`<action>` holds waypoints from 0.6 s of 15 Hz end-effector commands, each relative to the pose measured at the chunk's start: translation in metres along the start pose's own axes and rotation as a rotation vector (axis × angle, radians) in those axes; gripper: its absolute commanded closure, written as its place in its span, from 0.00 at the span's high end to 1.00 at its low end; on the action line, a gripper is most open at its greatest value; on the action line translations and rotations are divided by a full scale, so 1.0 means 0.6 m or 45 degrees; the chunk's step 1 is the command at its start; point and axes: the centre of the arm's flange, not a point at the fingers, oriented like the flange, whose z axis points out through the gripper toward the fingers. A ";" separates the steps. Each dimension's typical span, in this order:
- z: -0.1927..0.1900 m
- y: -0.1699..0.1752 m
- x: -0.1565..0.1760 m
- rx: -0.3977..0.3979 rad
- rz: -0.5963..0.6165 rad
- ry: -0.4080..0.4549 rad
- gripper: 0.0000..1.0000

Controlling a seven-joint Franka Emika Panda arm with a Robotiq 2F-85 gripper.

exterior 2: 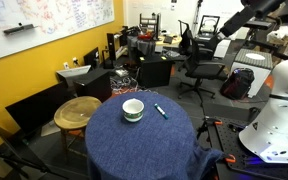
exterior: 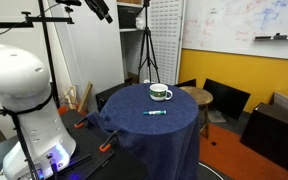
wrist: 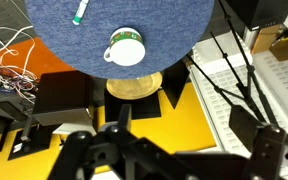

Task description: Put the marker in the cup

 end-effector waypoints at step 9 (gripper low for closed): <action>-0.050 0.134 0.072 0.049 0.352 0.067 1.00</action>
